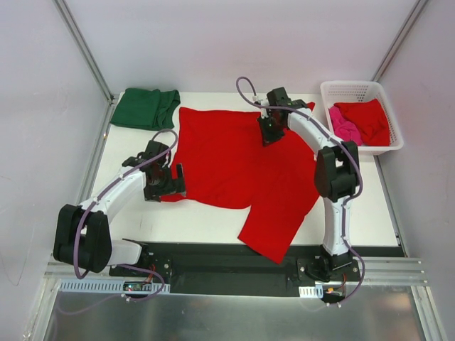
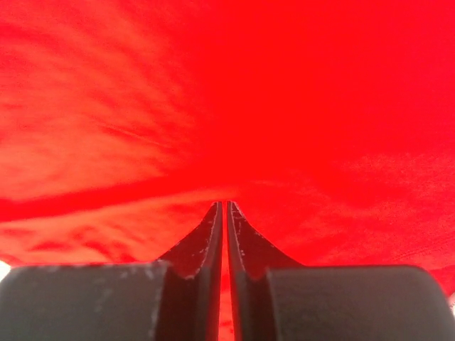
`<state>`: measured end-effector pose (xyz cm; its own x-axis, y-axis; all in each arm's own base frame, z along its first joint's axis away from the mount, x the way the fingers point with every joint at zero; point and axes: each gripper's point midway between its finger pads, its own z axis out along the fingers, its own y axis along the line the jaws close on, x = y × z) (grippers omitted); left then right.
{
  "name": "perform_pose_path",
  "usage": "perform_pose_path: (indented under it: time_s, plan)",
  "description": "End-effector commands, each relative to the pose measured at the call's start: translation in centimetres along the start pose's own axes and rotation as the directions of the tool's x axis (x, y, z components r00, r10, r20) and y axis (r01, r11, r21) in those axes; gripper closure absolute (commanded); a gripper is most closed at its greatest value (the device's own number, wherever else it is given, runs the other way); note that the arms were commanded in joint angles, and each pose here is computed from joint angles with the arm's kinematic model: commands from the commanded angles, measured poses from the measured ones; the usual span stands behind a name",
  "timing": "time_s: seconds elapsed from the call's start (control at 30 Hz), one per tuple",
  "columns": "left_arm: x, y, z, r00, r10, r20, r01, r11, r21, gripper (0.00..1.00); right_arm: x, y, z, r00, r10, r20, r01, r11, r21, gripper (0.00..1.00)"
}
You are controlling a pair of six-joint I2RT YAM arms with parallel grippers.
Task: Fold and stack the t-shirts
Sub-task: Flatten the tshirt out
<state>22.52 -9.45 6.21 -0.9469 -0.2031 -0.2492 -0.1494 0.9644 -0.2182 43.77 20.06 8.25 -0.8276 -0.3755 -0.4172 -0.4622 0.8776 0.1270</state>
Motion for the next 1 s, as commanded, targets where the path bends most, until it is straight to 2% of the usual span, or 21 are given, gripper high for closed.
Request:
perform_pose_path:
  time_s: [0.0,0.03,0.13,0.17,0.23,0.27,0.3,0.47,0.5,0.53,0.7,0.73,0.97]
  plan:
    - [-0.2,1.8,0.3,0.997,-0.044,0.063,0.05,0.994,-0.099,0.02,-2.7,3.0,-4.3,0.989,0.031,0.143,-0.016,0.995,-0.099,0.84]
    - [-0.2,1.9,0.3,0.996,-0.047,0.07,0.054,0.993,-0.105,0.02,-1.6,3.9,-3.9,0.992,0.036,0.124,-0.019,0.991,-0.132,0.81]
    - [-0.5,2.7,0.4,0.993,-0.046,0.104,0.061,0.989,-0.136,0.02,-1.4,6.3,-5.5,0.984,0.053,0.172,-0.019,0.981,-0.193,0.77]
    - [-0.5,2.9,0.4,0.993,-0.047,0.109,0.063,0.987,-0.145,0.02,0.4,6.8,-4.9,0.988,0.064,0.137,-0.034,0.977,-0.211,0.76]
    - [-0.4,3.3,0.7,0.993,-0.045,0.109,0.062,0.985,-0.163,0.02,0.9,8.3,-6.3,0.981,0.083,0.178,-0.037,0.969,-0.245,0.73]
    - [-0.4,3.3,0.8,0.992,-0.049,0.115,0.067,0.985,-0.16,0.02,2.9,8.6,-5.5,0.986,0.095,0.139,-0.057,0.966,-0.252,0.72]
    - [-0.2,3.3,1.0,0.993,-0.053,0.108,0.069,0.985,-0.156,0.02,2.8,9.2,-6.9,0.979,0.1,0.18,-0.05,0.963,-0.265,0.72]
    - [-1.1,3.2,1.3,0.988,-0.05,0.144,0.073,0.985,-0.157,0.02,6.7,10.9,-8.0,0.978,0.111,0.175,-0.058,0.958,-0.28,0.72]
    - [-1.3,3.1,1.3,0.988,-0.047,0.148,0.07,0.986,-0.154,0.02,8.6,11.0,-7.3,0.982,0.118,0.149,-0.072,0.956,-0.284,0.71]
    - [-1.5,2.9,1.3,0.988,-0.045,0.15,0.067,0.987,-0.148,0.02,8.9,11.5,-8.7,0.974,0.132,0.184,-0.073,0.953,-0.294,0.71]
    - [-2.2,2.3,1.4,0.986,-0.036,0.164,0.056,0.991,-0.12,0.01,13.3,11.2,-9.2,0.949,0.223,0.224,-0.155,0.946,-0.286,0.64]
    - [-2.2,2.1,1.5,0.986,-0.034,0.161,0.052,0.992,-0.115,0.01,15.2,10.8,-8.4,0.953,0.23,0.198,-0.176,0.95,-0.258,0.62]
    - [-3.0,1.3,0.8,0.981,-0.028,0.19,0.043,0.996,-0.077,0.01,21.8,11.2,-9.4,0.943,0.283,0.174,-0.258,0.954,-0.156,0.55]
